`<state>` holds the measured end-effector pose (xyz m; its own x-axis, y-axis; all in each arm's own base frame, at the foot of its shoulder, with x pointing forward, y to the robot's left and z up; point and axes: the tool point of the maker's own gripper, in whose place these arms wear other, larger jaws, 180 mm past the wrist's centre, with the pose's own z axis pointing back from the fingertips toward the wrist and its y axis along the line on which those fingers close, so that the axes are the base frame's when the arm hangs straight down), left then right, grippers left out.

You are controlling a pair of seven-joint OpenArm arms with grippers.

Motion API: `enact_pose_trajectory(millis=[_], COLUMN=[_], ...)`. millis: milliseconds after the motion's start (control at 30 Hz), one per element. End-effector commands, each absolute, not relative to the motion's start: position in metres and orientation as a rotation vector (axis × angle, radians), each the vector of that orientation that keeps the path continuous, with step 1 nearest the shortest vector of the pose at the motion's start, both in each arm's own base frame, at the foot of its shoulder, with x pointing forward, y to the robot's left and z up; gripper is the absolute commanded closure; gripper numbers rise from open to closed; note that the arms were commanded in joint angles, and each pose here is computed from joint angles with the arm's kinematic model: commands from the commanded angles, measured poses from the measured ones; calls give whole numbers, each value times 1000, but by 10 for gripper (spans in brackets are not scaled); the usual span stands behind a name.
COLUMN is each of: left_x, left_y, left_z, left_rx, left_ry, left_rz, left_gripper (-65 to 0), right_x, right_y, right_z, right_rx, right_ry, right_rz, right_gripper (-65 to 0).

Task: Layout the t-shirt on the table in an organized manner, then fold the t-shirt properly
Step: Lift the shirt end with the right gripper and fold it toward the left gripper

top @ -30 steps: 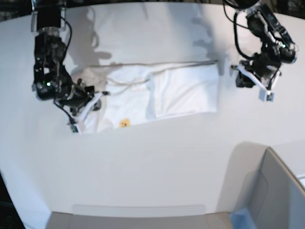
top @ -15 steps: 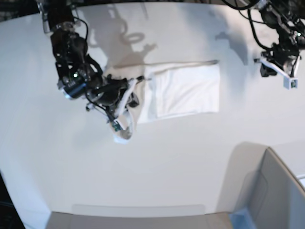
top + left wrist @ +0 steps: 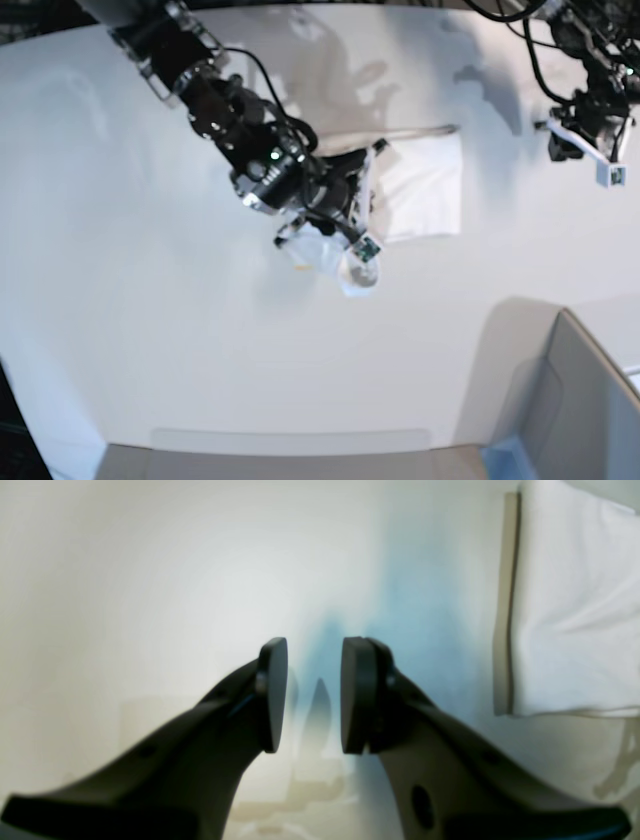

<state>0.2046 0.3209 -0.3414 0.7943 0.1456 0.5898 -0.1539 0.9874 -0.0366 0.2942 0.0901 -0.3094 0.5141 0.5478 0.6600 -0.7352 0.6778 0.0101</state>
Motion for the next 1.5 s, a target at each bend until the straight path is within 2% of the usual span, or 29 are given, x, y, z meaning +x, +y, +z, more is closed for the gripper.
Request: enact_pose_trajectory(millis=[0, 567, 800, 967, 1233, 1467], left_x=[208, 200, 200, 202, 191, 161], left_y=[325, 323, 322, 320, 289, 294], left_z=[-333, -339, -339, -340, -371, -382], left_rx=[29, 28, 26, 20, -48, -28], left_ry=[-654, -626, -626, -627, -497, -416], left_rz=[152, 145, 144, 141, 15, -1], left_gripper=[-193, -193, -193, -193, -193, -193], right_x=[300, 307, 283, 265, 264, 265], right_y=[106, 159, 178, 188, 190, 186], right_z=[-294, -323, -336, -320, -320, -329], right_rx=[353, 365, 355, 389, 391, 376], right_ry=[-741, -707, -686, -744, -743, -723], right_rz=[798, 889, 1012, 1085, 1091, 1087], right_gripper=[0, 0, 0, 0, 0, 0])
